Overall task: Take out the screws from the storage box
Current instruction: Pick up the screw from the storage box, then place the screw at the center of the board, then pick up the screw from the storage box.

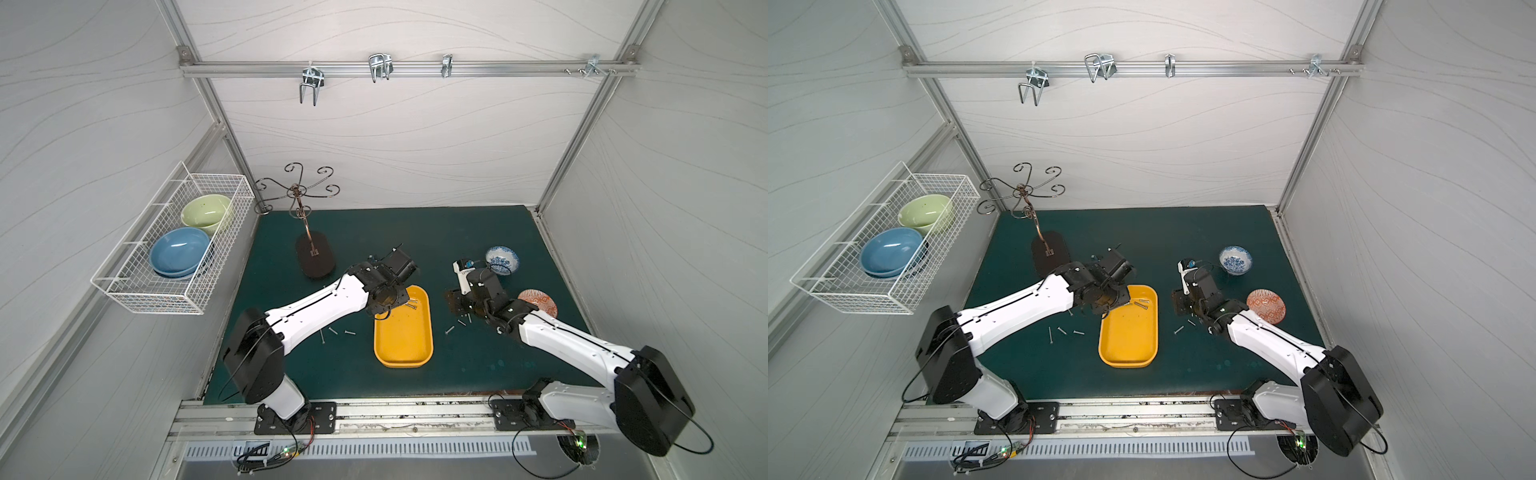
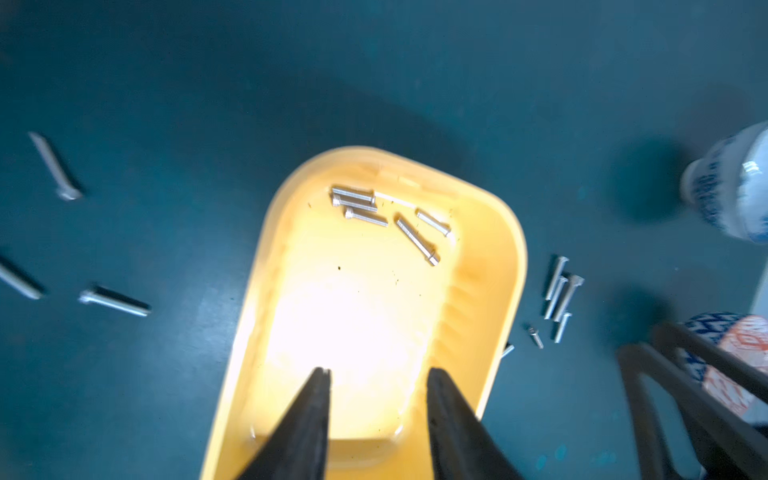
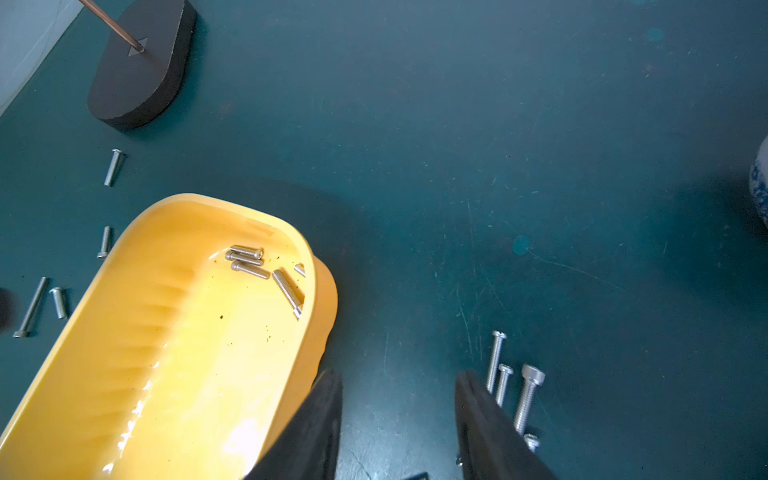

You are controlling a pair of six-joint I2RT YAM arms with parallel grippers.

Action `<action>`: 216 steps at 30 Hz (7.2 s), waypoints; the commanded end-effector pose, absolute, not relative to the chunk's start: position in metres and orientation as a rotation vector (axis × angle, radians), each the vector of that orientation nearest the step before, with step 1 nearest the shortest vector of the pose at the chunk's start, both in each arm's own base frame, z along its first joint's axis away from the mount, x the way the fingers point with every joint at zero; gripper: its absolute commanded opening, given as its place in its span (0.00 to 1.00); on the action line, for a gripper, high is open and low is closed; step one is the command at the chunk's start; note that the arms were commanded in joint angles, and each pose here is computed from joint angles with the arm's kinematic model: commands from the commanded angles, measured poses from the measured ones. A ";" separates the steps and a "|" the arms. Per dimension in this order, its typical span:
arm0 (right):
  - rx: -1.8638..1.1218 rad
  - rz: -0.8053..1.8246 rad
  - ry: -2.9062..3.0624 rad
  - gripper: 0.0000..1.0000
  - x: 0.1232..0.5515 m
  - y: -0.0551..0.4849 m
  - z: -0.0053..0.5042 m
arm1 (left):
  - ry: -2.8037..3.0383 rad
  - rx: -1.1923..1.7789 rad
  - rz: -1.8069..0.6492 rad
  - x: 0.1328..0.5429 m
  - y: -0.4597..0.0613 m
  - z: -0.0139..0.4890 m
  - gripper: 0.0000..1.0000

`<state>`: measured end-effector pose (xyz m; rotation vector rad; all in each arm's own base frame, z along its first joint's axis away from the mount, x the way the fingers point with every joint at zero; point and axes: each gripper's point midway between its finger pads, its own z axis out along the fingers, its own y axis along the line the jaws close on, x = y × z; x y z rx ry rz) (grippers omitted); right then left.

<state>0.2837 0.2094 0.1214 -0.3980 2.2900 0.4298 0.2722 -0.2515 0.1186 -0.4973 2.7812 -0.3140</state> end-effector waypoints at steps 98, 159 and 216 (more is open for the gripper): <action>-0.509 0.561 2.202 0.48 0.260 0.226 0.130 | 2.780 -0.539 -0.204 0.313 -0.265 0.121 0.00; -1.458 0.213 2.312 0.38 0.268 0.357 0.038 | 2.663 -1.045 -0.197 0.221 -0.041 0.043 0.00; -1.564 0.232 2.437 0.28 0.241 0.363 -0.015 | 2.610 -1.060 -0.170 0.219 -0.033 0.056 0.22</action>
